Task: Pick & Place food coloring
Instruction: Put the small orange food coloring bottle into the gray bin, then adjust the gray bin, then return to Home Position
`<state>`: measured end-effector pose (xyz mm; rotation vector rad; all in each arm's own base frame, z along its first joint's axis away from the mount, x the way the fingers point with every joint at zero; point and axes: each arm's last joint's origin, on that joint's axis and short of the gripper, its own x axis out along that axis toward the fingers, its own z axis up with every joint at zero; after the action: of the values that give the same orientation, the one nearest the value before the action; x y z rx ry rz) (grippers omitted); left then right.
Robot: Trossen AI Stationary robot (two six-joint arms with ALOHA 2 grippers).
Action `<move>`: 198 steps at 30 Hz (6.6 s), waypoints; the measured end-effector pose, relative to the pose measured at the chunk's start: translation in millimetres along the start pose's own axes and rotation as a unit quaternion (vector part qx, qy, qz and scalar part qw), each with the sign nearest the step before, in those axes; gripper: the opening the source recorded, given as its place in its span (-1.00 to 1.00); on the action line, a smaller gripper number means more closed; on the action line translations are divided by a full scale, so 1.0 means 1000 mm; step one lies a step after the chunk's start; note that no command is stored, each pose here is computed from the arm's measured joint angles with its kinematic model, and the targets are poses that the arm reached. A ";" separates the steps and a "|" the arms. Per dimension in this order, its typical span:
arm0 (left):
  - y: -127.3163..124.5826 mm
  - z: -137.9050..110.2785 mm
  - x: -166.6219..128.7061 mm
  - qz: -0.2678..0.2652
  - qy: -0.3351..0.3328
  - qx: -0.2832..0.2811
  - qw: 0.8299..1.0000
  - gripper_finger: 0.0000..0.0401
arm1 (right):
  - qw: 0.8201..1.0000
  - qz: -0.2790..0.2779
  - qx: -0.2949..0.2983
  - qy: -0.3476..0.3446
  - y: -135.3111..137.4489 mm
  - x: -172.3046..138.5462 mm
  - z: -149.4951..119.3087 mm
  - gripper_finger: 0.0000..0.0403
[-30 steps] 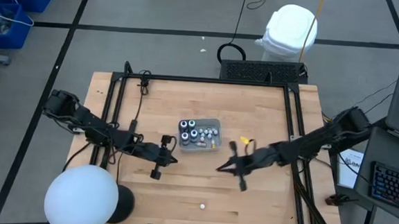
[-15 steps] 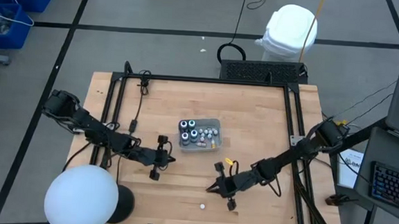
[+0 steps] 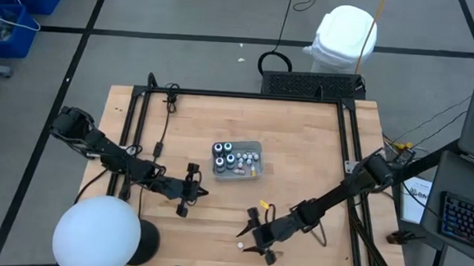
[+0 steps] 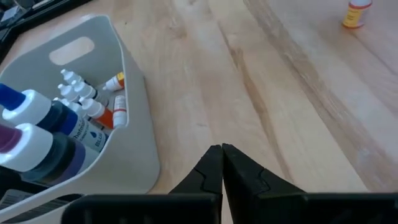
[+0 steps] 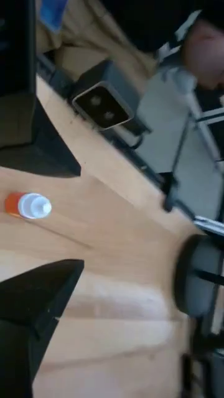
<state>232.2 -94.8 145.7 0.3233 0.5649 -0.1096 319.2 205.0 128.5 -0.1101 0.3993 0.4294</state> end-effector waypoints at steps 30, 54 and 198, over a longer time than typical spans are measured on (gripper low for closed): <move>-0.002 0.001 -0.001 -0.004 -0.006 -0.011 1.000 -0.78 | 0.996 -0.009 -0.001 0.086 0.005 0.020 -0.005 -0.54; -0.002 0.001 -0.001 -0.004 -0.007 -0.011 1.000 -0.78 | 0.966 -0.244 -0.047 0.072 -0.045 -0.064 0.081 -0.79; 0.071 -0.018 0.005 0.181 0.059 -0.195 0.962 -0.93 | 0.922 -0.317 0.206 0.087 -0.141 -0.130 -0.056 -1.00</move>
<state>240.5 -22.1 147.4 0.0439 0.6234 0.3738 251.4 17.2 131.5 0.1348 0.5931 -0.3126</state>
